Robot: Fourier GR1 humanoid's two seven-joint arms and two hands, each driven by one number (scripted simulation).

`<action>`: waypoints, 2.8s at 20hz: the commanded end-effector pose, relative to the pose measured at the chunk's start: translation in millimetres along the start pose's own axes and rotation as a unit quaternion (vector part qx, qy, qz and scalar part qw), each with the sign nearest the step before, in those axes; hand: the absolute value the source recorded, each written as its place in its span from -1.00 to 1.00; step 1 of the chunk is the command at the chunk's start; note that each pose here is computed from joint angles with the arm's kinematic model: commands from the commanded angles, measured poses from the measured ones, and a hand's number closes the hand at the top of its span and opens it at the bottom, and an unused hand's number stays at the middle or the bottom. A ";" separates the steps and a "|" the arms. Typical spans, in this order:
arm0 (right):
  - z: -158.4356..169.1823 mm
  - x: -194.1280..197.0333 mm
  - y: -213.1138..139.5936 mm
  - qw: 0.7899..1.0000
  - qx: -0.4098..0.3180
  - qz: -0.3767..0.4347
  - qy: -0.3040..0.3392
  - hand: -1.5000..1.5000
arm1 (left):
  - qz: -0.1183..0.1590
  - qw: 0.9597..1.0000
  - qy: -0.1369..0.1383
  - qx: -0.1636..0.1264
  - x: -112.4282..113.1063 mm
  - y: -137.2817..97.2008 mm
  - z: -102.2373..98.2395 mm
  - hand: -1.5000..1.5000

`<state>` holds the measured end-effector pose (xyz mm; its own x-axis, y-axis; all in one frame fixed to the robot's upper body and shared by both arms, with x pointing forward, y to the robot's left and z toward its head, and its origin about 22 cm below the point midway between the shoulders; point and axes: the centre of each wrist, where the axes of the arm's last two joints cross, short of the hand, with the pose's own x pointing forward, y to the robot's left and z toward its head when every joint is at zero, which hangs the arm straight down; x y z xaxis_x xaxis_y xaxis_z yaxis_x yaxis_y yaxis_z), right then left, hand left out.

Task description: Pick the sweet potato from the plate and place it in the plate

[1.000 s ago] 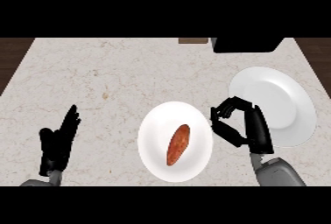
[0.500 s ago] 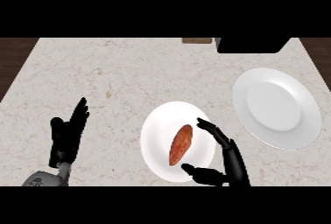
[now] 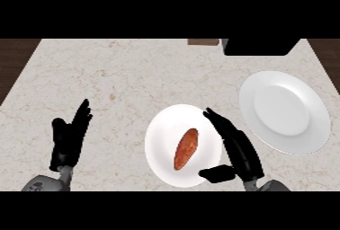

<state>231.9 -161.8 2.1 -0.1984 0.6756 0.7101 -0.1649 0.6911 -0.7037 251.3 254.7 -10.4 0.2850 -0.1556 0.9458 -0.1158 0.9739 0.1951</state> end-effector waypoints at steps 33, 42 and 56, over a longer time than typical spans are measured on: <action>-52.2 25.0 42.1 0.966 0.212 0.077 0.126 -1.00 | -0.004 1.000 0.007 -0.005 11.5 -12.9 -5.7 0.00; -46.7 30.9 47.9 0.967 0.214 0.111 0.086 1.00 | 0.006 1.000 -0.006 -0.003 8.5 -15.6 -20.5 0.00; -46.9 -47.6 -16.5 0.967 0.160 0.200 -0.001 1.00 | -0.001 1.000 -0.004 0.006 -10.4 1.1 -0.9 0.00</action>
<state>283.5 -161.6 -18.4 -0.2483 0.8755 0.4146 -0.4247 0.2863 -0.8589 250.0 250.7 -13.5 0.2818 -0.1583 0.9463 -0.1230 0.9722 0.1993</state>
